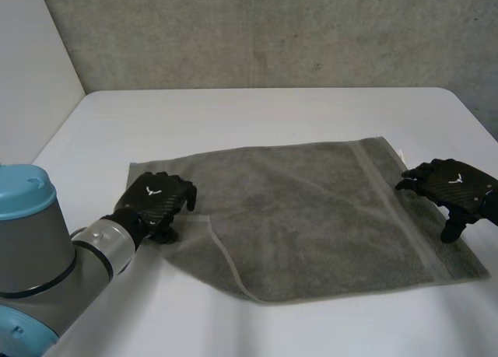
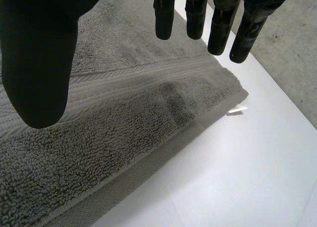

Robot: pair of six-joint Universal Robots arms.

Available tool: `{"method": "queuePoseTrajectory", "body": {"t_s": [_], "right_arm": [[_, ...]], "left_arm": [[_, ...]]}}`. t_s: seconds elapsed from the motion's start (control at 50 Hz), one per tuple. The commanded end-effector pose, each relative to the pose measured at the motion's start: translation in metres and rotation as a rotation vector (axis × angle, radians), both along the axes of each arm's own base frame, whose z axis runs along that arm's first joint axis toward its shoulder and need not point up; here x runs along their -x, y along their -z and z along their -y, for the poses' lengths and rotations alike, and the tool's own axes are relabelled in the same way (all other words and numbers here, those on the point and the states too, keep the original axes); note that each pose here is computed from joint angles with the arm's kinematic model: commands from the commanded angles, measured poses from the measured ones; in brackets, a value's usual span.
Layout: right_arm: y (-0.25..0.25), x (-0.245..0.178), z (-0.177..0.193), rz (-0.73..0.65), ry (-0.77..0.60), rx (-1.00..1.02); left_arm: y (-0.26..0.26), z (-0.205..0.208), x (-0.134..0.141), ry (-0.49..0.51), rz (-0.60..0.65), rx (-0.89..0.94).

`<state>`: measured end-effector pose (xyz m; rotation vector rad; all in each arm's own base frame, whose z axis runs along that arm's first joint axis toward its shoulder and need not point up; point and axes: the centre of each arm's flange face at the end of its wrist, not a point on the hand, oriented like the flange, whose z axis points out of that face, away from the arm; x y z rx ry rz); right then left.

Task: Fold the towel.

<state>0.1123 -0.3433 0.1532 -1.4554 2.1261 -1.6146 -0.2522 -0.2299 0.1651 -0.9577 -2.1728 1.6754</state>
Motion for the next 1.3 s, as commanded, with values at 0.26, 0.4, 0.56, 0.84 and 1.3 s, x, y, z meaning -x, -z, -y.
{"method": "queuePoseTrajectory", "body": {"t_s": [0.26, 0.4, 0.56, 0.84, 1.3], "right_arm": [[0.001, -0.001, -0.002, -0.001, 0.002, -0.009], [-0.003, -0.001, -0.002, 0.004, 0.010, -0.007], [-0.005, 0.002, 0.000, 0.013, 0.058, -0.032], [-0.010, 0.009, 0.003, 0.082, 0.213, -0.116], [-0.006, 0.008, -0.003, 0.090, 0.228, -0.143]], "left_arm": [[0.005, 0.017, 0.023, 0.113, -0.016, -0.042], [0.008, 0.012, 0.030, 0.238, 0.028, -0.088], [0.016, 0.003, 0.034, 0.309, 0.119, -0.071], [0.022, -0.005, 0.030, 0.346, 0.207, -0.079], [0.024, -0.010, 0.027, 0.424, 0.337, -0.031]]}}
